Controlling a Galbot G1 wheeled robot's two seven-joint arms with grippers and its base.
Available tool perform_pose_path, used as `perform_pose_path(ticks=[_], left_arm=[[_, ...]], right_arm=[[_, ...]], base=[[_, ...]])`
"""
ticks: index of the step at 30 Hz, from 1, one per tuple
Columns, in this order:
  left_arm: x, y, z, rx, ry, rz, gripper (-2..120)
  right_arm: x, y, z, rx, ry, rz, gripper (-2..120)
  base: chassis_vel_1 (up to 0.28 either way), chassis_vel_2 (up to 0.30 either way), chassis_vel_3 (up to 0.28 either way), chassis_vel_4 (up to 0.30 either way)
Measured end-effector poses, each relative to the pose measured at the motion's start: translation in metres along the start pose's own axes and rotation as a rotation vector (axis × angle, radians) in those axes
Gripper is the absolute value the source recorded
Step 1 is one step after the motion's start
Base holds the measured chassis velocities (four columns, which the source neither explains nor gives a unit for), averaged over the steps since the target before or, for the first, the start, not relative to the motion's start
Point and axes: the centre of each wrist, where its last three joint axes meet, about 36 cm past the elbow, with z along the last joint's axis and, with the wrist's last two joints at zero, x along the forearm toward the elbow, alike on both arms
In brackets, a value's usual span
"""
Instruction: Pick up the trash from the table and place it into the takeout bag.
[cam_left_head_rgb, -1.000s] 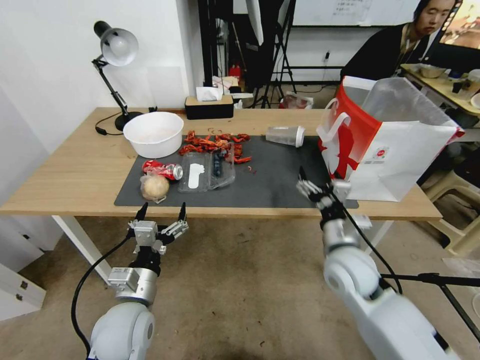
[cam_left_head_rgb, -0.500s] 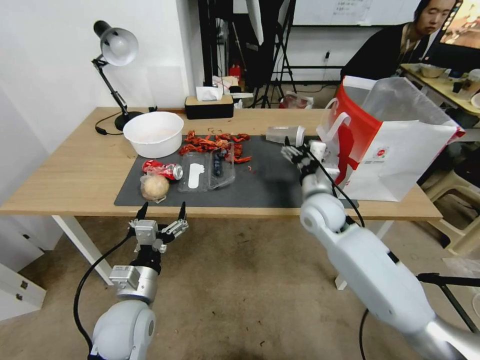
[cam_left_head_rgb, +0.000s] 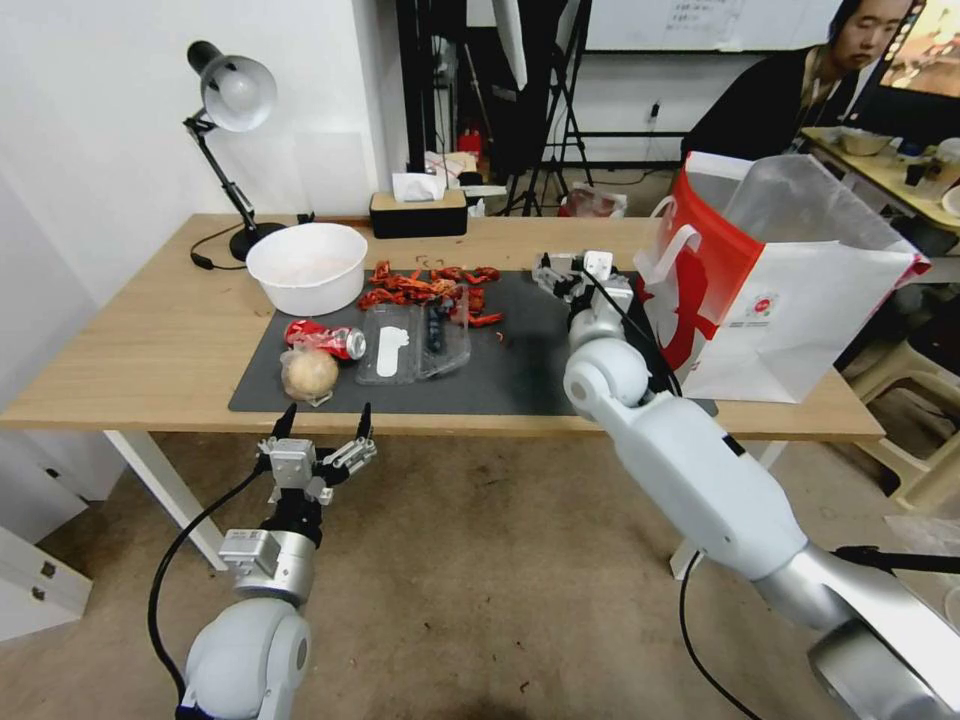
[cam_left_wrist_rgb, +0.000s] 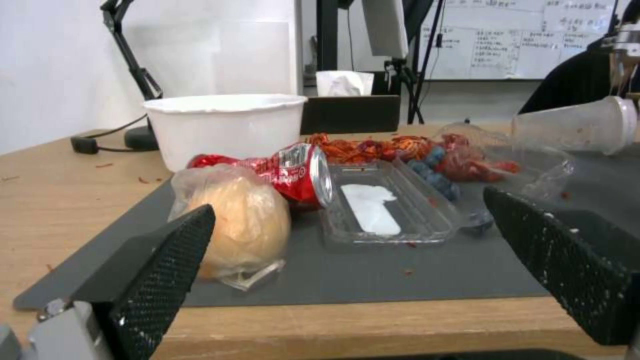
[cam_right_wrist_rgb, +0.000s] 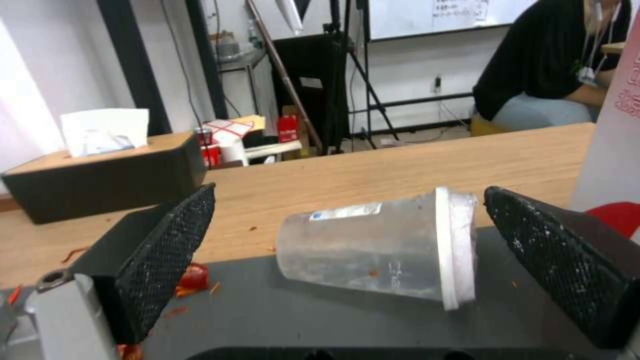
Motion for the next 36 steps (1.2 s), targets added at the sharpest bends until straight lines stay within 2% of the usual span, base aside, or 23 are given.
perform_pose_path(ticks=[3,11,20,24,33,35,36], left_arm=[[0.0,0.0,0.0,0.0,-0.001,0.001,100],[-0.002,-0.002,-0.001,0.005,-0.005,0.005,100],[-0.001,0.0,-0.001,0.001,-0.004,0.006,100],[-0.001,0.0,-0.001,0.002,-0.003,0.006,100],[-0.003,0.0,0.001,0.001,0.001,0.008,100],[-0.004,0.0,0.002,0.003,0.0,0.011,100],[-0.004,0.0,0.002,0.003,0.0,0.011,100]], right_arm=[[-0.006,0.003,-0.005,0.012,0.005,0.006,100],[-0.042,0.007,-0.028,0.144,0.016,-0.03,100],[-0.061,0.014,-0.024,0.301,0.038,-0.096,100],[-0.072,0.008,-0.015,0.441,0.057,-0.14,100],[-0.081,-0.007,-0.012,0.638,0.105,-0.198,100],[-0.088,-0.014,-0.014,0.716,0.117,-0.229,100],[-0.088,-0.014,-0.014,0.716,0.117,-0.229,100]], base=[[0.0,0.0,0.0,0.0],[0.0,0.0,0.0,0.0],[0.0,0.0,0.0,0.0],[0.0,0.0,0.0,0.0],[0.0,0.0,0.0,0.0],[0.0,0.0,0.0,0.0],[0.0,0.0,0.0,0.0]])
